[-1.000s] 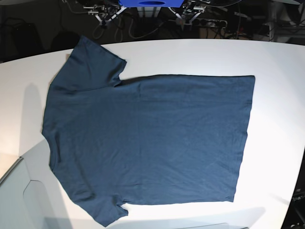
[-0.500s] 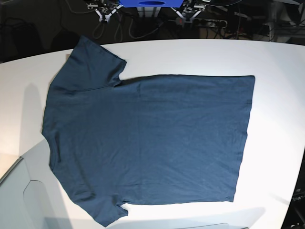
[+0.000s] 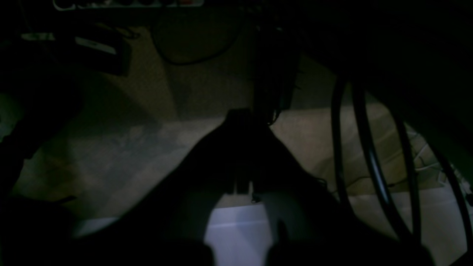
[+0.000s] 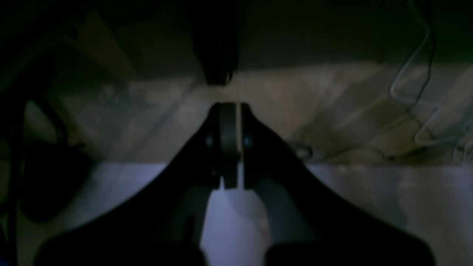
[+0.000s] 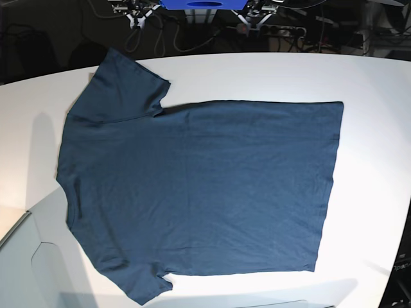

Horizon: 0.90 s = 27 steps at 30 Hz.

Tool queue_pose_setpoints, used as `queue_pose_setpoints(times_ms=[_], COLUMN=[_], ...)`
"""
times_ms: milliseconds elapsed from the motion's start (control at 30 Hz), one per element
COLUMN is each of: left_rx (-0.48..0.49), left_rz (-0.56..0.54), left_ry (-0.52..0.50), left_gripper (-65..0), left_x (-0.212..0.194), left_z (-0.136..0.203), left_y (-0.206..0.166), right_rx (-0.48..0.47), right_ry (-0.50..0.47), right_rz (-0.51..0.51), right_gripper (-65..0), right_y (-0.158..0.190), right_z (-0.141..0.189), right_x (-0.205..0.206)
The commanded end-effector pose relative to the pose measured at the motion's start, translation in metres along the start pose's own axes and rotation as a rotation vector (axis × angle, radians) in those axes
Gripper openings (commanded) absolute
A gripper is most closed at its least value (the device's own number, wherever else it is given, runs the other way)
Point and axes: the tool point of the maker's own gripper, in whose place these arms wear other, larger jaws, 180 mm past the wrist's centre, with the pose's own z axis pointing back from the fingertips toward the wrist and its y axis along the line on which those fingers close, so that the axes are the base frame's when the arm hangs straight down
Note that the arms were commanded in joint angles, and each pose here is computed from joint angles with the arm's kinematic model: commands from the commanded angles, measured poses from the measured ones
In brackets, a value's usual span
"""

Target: Fold the T-shirt properly

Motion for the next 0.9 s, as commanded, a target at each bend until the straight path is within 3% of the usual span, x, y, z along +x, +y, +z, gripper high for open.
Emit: queue_pose_setpoints(times_ms=[0,300,633,867], left_rx=[-0.001,0.005,-0.003,0.015], left_rz=[-0.004,0.001,-0.010,-0.025], left_ry=[0.004,0.014,-0.077,-0.150], left_gripper=[-64.8,-64.8,-64.8,-64.8], left_x=[-0.003,-0.013,-0.010,-0.018], left_z=[0.000,0.001,0.014,0.036], left_y=[0.000,0.005,0.002,0.015], right_rx=[0.019,0.021,0.001,-0.031], right_ry=[0.004,-0.056,-0.057,-0.158], right_rz=[0.010,0.024,0.029,0.077], right_gripper=[-64.9,-64.9,-64.9,-64.9], right_y=[0.003,0.002,-0.012,-0.033], right_z=[0.001,0.009,0.012,0.037], right_x=[0.000,0.008,0.007,0.009])
